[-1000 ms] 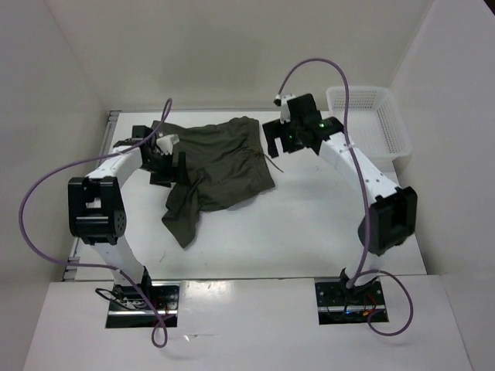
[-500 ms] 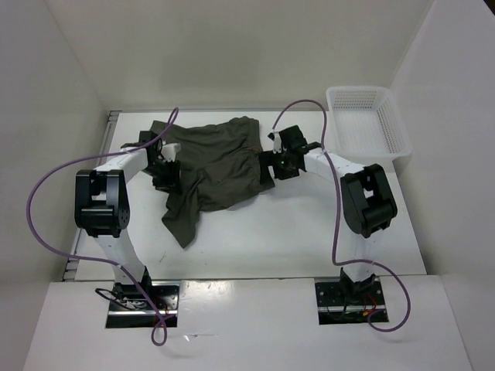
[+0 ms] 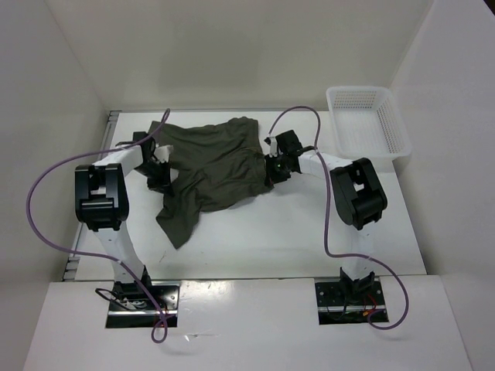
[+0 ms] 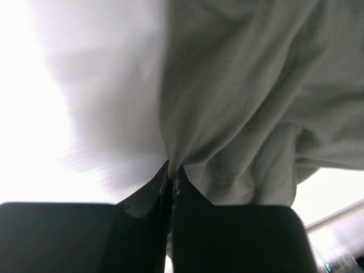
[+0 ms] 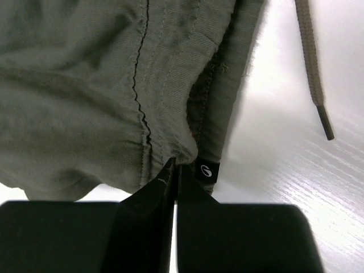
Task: Fold and stack the shorts
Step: Flatten the shorts out
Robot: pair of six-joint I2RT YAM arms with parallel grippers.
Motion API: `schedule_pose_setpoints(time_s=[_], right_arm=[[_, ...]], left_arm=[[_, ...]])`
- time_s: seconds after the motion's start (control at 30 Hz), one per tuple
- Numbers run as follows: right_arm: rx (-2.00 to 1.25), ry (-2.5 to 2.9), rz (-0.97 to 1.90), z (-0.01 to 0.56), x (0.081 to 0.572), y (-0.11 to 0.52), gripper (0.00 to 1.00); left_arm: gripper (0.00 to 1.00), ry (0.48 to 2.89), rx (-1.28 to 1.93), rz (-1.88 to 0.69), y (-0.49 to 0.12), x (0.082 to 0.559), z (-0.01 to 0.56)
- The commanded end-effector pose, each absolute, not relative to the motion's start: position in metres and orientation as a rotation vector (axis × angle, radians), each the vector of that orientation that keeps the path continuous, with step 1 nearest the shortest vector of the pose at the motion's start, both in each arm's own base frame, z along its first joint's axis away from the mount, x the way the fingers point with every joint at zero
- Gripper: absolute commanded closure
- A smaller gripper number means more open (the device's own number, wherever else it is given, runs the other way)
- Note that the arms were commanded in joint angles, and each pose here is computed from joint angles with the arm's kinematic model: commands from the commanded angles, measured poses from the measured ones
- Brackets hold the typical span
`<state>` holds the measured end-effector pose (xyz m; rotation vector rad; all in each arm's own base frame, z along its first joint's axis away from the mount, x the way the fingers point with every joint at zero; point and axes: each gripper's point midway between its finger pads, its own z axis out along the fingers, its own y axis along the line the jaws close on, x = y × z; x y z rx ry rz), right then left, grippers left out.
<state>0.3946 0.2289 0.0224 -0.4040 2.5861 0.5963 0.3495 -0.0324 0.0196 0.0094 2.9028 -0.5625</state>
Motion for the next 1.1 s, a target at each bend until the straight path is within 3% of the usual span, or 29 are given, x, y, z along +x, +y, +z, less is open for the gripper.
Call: schedule_pose_setpoints(time_s=[0.0,0.1,0.2,0.37,0.5,0.67,0.9,0.97,1.07], right_arm=[[-0.463,2.499,0.547,0.036,0.413,0.228,1.00],[-0.584,2.491,0.493,0.037,0.397,0.215,1.00],[-0.669,2.485,0.456,0.040,0.381,0.199,1.00],[-0.714,2.464,0.517,0.054,0.367,0.203,1.00],[-0.722,2.442,0.500,0.060,0.372,0.202,1.00],[-0.716,2.411,0.488,0.070,0.375,0.202,0.94],[-0.720,2.420,0.499,0.067,0.369,0.201,0.90],[-0.720,2.420,0.499,0.067,0.369,0.201,0.88],[-0.730,2.406,0.496,0.068,0.371,0.201,0.87]], left_arm=[[0.98,2.825,-0.022,-0.338,0.006,0.387,0.042],[0.97,2.733,-0.064,-0.135,0.041,0.421,0.058],[0.90,2.684,-0.080,-0.022,0.058,0.439,0.060],[0.35,2.619,-0.109,0.118,0.078,0.459,0.073],[0.20,2.534,-0.111,0.139,0.078,0.450,0.115],[0.19,2.551,-0.079,0.177,0.062,0.393,0.132],[0.23,2.804,0.257,0.075,-0.016,0.253,0.068],[0.23,2.843,0.284,0.175,-0.007,0.233,0.044],[0.23,2.804,0.260,0.283,0.006,0.239,0.028]])
